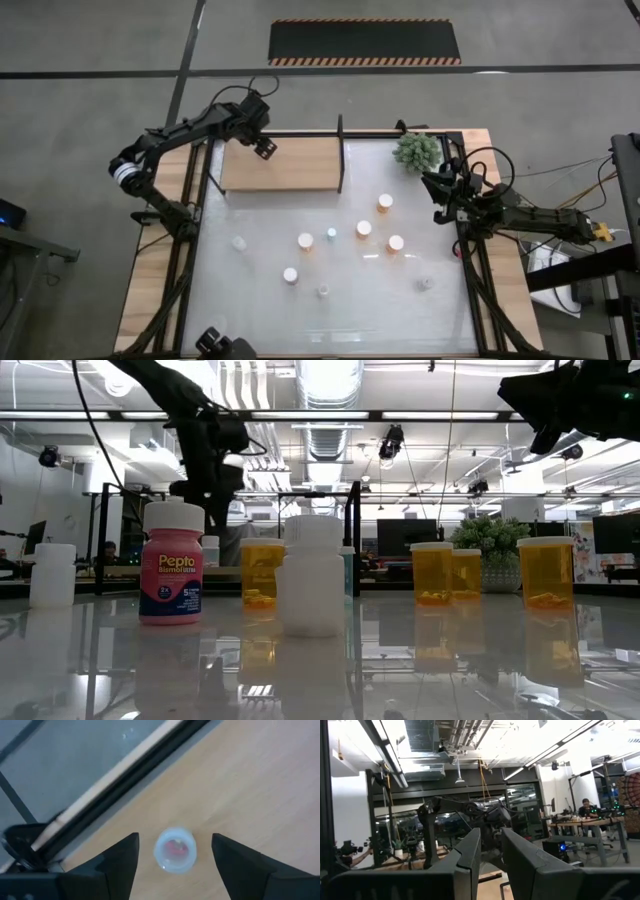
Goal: Pick and place medicine bottles onto shelf by color
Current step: Put the left transparent pill bottle on the shelf
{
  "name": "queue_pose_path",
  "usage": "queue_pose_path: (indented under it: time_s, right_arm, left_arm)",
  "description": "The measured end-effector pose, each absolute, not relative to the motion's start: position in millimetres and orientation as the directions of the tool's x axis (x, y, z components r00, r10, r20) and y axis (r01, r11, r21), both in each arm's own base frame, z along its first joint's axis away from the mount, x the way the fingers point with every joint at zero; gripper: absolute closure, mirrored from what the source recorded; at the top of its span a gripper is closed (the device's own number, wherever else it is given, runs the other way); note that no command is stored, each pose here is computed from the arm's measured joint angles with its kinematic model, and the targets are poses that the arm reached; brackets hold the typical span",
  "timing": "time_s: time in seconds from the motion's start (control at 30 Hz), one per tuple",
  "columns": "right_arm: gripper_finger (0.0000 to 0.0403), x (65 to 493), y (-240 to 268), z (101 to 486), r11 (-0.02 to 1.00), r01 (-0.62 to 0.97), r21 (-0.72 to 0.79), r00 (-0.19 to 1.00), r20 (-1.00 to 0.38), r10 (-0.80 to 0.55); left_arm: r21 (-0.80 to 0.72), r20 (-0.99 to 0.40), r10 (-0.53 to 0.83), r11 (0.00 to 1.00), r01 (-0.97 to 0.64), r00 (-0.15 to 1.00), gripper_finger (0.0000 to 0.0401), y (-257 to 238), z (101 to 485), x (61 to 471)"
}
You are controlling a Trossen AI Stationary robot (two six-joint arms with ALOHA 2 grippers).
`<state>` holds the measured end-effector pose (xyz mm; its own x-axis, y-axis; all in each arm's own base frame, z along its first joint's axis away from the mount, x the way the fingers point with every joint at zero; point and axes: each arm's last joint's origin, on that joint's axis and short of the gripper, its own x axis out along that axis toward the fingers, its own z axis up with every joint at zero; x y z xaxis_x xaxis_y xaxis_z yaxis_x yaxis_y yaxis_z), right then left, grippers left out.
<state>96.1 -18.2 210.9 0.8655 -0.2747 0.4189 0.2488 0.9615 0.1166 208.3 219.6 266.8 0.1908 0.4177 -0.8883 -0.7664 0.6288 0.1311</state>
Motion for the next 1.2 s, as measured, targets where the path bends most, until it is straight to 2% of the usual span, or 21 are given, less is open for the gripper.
queue_pose_path:
  time_s: [0.13, 0.23, 0.37, 0.57, 0.63, 0.97, 1.2]
  right_arm:
    - [0.0335, 96.1, -18.2, 211.0, 0.962, 0.249, 0.117, 0.865, 0.419, -0.275]
    - [0.0335, 96.1, -18.2, 211.0, 0.962, 0.249, 0.116, 0.865, 0.419, -0.275]
    - [0.0335, 96.1, -18.2, 210.9, 0.962, 0.249, 0.115, 0.866, 0.419, -0.275]
    - [0.0335, 96.2, -18.2, 210.7, 0.961, 0.252, 0.11, 0.867, 0.416, -0.275]
    - [0.0335, 96.2, -18.3, 210.7, 0.961, 0.253, 0.109, 0.867, 0.416, -0.275]
    - [0.0335, 96.2, -18.3, 210.6, 0.961, 0.254, 0.106, 0.867, 0.416, -0.275]
    - [0.0335, 96.2, -18.3, 210.7, 0.961, 0.253, 0.108, 0.867, 0.416, -0.275]
  left_arm:
    - [0.149, -0.861, 0.455, 0.653, -0.743, 0.227, 0.0169, 218.1, 285.3, 207.1]
    - [0.155, -0.857, 0.448, 0.696, -0.701, 0.256, 0.0188, 215.1, 290.1, 205.2]
    - [0.177, -0.873, 0.419, 0.751, -0.636, 0.251, 0.0249, 211.9, 282.1, 202.7]
    - [0.173, -0.891, 0.394, 0.755, -0.633, 0.227, 0.0366, 212.5, 269.9, 203.7]
    - [0.173, -0.891, 0.394, 0.755, -0.633, 0.226, 0.0391, 212.5, 269.0, 203.6]
    - [0.179, -0.902, 0.383, 0.753, -0.633, 0.2, 0.0399, 210.2, 255.0, 200.8]
    - [0.285, -0.887, 0.454, 0.687, -0.668, 0.089, 0.04, 211.6, 254.9, 196.6]
